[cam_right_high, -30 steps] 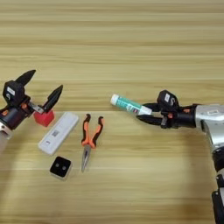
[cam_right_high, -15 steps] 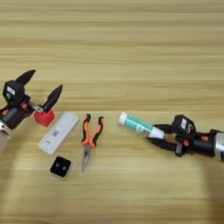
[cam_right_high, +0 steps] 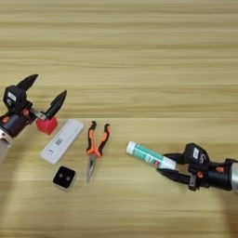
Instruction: Move the objects on the table
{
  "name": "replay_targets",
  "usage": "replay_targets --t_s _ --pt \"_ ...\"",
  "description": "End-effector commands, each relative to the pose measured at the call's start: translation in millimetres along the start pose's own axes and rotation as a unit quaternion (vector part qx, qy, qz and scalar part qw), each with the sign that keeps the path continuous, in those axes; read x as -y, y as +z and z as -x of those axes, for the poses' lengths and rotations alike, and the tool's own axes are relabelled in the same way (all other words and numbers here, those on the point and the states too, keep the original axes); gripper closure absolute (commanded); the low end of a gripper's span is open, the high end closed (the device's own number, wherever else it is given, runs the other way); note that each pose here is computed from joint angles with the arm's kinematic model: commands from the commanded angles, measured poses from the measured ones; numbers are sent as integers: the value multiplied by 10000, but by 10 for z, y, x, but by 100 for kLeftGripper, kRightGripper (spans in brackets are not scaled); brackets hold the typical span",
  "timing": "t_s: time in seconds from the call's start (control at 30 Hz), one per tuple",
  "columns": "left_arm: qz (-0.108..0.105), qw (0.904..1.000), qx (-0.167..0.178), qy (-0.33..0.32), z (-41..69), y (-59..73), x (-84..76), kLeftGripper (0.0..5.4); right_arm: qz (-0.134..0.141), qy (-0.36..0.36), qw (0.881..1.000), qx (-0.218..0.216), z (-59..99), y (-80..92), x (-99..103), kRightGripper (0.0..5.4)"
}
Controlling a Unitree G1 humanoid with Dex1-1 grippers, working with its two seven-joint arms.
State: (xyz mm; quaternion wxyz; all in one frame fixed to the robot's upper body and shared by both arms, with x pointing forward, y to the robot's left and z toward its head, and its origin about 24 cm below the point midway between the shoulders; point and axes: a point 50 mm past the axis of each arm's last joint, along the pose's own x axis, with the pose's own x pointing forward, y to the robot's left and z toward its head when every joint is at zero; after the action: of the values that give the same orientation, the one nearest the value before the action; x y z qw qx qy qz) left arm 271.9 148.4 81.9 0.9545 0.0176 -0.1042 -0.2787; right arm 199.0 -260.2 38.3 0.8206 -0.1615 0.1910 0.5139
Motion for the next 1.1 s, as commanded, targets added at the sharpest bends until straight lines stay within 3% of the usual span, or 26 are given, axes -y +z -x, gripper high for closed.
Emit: replay_targets --t_s 0.03,1.1 --pt "-45 10000 -6 -24 -2 -2 1 0 -28 55 9998 -183 -12 -41 -20 370" --pt "-55 10000 8 -14 -6 0 -12 0 -217 129 9996 -142 -68 -100 -48 370"
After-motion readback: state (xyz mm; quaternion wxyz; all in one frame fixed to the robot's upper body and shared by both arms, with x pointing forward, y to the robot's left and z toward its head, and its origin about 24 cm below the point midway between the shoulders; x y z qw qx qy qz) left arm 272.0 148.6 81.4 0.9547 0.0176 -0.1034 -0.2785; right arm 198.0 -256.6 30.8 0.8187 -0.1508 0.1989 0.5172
